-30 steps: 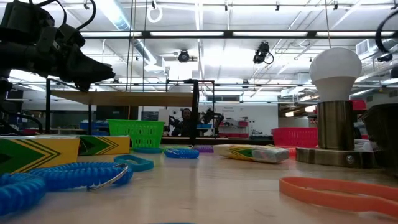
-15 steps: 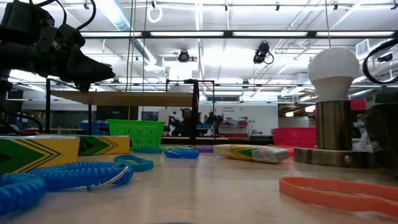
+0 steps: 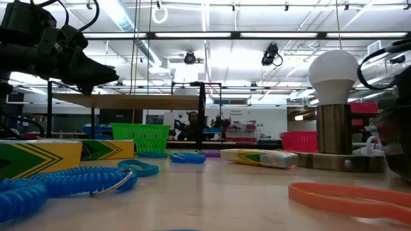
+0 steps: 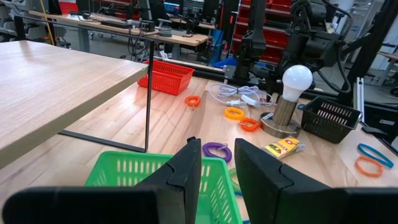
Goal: Pick & Place Office Desk Supplies
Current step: Put the orange rubber band into the red basket
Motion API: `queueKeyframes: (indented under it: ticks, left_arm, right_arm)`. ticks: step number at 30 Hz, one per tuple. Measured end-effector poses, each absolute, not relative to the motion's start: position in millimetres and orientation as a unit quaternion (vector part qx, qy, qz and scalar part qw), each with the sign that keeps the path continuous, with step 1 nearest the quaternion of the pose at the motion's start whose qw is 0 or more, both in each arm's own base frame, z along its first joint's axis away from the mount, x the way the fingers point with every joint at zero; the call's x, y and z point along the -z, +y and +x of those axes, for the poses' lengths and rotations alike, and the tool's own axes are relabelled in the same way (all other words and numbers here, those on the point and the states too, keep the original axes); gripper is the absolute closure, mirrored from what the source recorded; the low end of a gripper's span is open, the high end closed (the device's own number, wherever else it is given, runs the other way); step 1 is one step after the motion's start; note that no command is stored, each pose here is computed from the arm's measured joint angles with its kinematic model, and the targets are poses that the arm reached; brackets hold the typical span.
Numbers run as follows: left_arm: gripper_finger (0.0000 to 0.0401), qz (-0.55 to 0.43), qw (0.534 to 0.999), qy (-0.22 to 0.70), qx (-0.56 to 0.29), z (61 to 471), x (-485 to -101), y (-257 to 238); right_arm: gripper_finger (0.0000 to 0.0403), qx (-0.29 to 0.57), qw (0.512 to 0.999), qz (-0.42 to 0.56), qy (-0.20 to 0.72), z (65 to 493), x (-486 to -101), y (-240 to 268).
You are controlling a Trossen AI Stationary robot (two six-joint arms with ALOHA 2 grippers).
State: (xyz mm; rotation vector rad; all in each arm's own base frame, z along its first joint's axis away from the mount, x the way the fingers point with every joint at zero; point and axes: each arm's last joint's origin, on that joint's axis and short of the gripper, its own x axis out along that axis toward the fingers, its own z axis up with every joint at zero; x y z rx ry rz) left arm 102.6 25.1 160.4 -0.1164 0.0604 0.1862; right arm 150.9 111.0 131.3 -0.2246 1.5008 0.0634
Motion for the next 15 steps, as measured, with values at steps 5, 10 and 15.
queueKeyframes:
  ticks: [5, 10, 15]
  left_arm:
    - [0.0297, -0.058, 0.993, 0.032, -0.093, 102.6, -160.1, 25.1]
    - [0.0297, -0.055, 0.994, 0.033, -0.093, 102.6, -160.1, 25.1]
    - [0.0297, -0.053, 0.994, 0.033, -0.093, 102.6, -160.1, 25.1]
  right_arm:
    - [0.0339, -0.015, 0.735, -0.09, 0.672, 153.7, -131.0, 110.5]
    - [0.0394, -0.016, 0.736, -0.079, 0.673, 153.8, -130.7, 111.5]
    - [0.0399, -0.002, 0.736, -0.053, 0.675, 152.1, -132.0, 115.5]
